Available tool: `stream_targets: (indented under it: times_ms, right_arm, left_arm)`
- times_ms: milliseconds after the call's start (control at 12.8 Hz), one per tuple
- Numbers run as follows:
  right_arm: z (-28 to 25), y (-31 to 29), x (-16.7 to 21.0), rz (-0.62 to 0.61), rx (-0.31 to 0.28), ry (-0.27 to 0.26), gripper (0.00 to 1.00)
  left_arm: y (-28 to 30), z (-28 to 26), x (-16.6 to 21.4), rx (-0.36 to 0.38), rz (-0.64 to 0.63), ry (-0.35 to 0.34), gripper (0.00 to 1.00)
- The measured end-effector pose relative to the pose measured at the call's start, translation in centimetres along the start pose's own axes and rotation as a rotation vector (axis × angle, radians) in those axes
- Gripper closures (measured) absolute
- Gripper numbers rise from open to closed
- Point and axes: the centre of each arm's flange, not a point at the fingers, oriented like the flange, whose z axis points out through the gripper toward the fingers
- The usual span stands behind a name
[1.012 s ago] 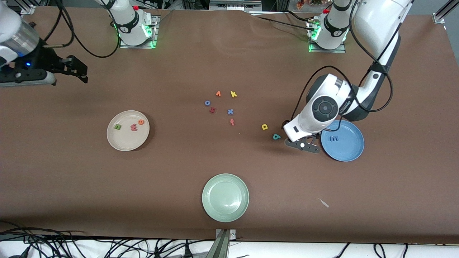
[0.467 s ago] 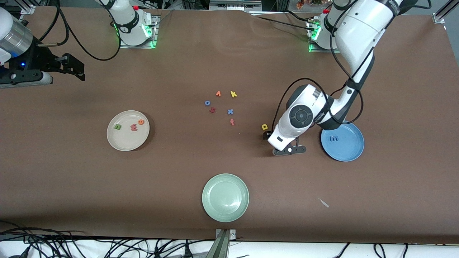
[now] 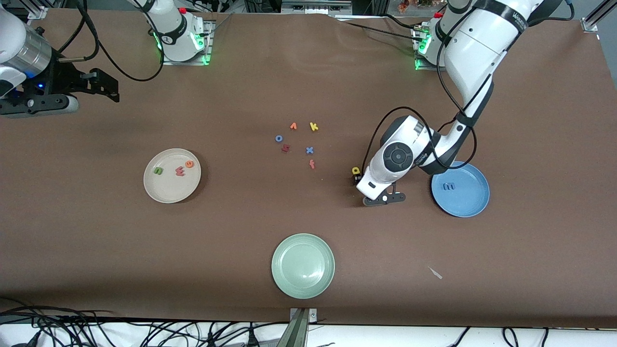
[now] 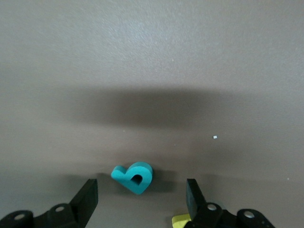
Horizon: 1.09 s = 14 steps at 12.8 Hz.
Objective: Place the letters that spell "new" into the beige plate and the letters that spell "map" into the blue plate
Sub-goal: 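Grasp the teal b letter with the left gripper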
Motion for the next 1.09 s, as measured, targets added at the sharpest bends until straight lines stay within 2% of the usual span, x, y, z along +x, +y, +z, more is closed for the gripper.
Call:
stream_targets:
  times_ms: [156,311,389,700,856,1089]
  right_arm:
    - [0.3,0.1,0.3,0.002,0.000,-0.001,0.00]
    - [0.5,0.3,0.7,0.006,0.000,0.001,0.00]
    - [0.2,0.3,0.7,0.006,0.000,0.008,0.00]
    - [-1.8,0.5,0.8,0.009,-0.002,0.058,0.00]
    - [-1.8,0.6,1.0,0.011,-0.002,0.063,0.00]
    - [-1.5,0.7,1.4,0.015,-0.002,0.061,0.00]
  left_arm:
    - [-0.3,1.0,-0.1,-0.016,-0.001,0.012,0.21]
    - [-0.6,0.6,0.2,-0.011,0.007,0.024,0.41]
    - [-0.7,0.6,0.2,-0.006,0.015,0.030,0.44]
    - [-0.7,0.6,0.3,-0.003,0.020,0.033,0.44]
    - [-0.9,0.4,0.5,0.009,0.034,0.049,0.58]
    - [-1.4,0.3,0.9,0.011,0.029,0.053,0.58]
